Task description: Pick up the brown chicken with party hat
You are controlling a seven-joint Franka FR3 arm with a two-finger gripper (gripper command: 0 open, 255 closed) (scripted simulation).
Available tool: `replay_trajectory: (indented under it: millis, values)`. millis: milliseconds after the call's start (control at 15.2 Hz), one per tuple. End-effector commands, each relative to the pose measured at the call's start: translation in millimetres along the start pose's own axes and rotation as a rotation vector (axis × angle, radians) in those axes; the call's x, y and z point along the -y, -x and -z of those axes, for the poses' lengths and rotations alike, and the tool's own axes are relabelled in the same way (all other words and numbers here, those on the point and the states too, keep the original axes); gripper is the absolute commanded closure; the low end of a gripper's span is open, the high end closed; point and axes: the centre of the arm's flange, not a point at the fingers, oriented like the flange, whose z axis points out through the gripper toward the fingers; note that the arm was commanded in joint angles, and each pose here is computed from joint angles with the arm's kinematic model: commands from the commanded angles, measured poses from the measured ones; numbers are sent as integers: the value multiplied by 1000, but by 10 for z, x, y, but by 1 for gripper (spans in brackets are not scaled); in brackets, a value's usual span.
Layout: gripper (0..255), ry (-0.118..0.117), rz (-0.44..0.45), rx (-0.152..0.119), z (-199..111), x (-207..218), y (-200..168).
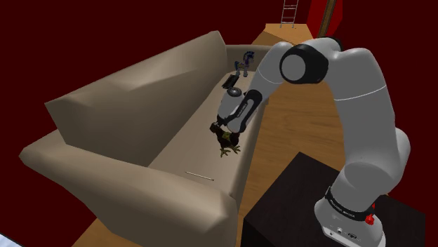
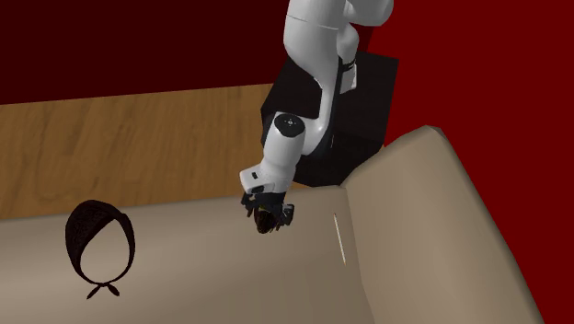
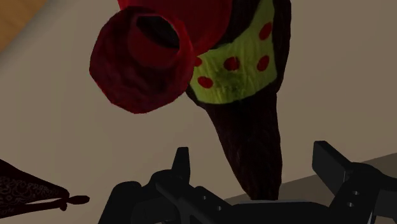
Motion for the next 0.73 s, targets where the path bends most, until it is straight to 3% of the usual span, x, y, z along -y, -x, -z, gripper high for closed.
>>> replay_trajectory:
  millis: [0, 264, 330, 660]
  values:
    - [0, 0, 0, -1, -89, 10, 36]
    - [0, 0, 0, -1, -212, 18, 94]
    - [255, 0, 0, -1, -205, 21, 92]
    - [255, 0, 0, -1, -201, 26, 92]
